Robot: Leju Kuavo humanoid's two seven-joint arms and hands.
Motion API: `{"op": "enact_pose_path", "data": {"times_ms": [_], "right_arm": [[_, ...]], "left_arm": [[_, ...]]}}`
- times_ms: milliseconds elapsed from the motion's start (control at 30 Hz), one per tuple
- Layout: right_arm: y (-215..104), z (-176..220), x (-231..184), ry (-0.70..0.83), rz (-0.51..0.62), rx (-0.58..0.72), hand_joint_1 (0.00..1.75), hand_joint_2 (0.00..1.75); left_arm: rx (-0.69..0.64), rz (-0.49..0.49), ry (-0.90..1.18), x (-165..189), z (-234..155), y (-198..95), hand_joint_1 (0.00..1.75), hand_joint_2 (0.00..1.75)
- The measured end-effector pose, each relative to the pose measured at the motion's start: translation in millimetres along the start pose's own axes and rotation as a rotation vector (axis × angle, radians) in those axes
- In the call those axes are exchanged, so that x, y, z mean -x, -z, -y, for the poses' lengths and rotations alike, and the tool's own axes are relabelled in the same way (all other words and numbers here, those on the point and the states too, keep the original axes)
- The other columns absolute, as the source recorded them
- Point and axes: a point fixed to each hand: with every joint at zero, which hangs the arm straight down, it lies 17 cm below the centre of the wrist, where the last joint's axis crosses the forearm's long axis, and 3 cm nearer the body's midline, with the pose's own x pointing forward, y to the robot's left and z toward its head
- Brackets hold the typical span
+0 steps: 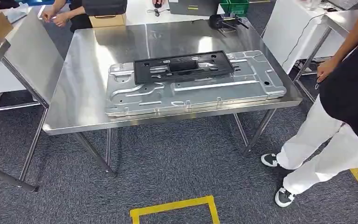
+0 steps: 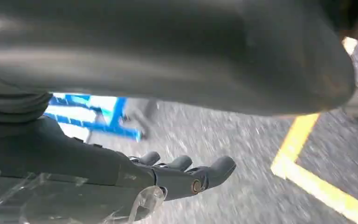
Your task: Take the parts from the cabinet and place them on the table.
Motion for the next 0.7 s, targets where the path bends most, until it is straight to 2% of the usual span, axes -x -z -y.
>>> {"op": "enact_pose_path", "data": {"times_ms": [267, 433, 700], "right_arm": [[3.8, -11.2, 19.4, 0.083, -0.092, -0.020, 0.00, 0.00], [3.0, -28.2, 34.6, 0.104, -0.158, -0.055, 0.00, 0.00], [2.3, -41.3, 36.9, 0.111, -0.171, -0.066, 0.00, 0.00]], "left_arm": [[-0.004, 0.018, 0.064, -3.3, 2.4, -1.6, 0.00, 0.00], [-0.029, 0.045, 0.124, -18.9, -1.9, -2.1, 0.00, 0.00], [-0.058, 0.068, 0.146, -29.0, -7.4, -2.2, 0.00, 0.00]]}}
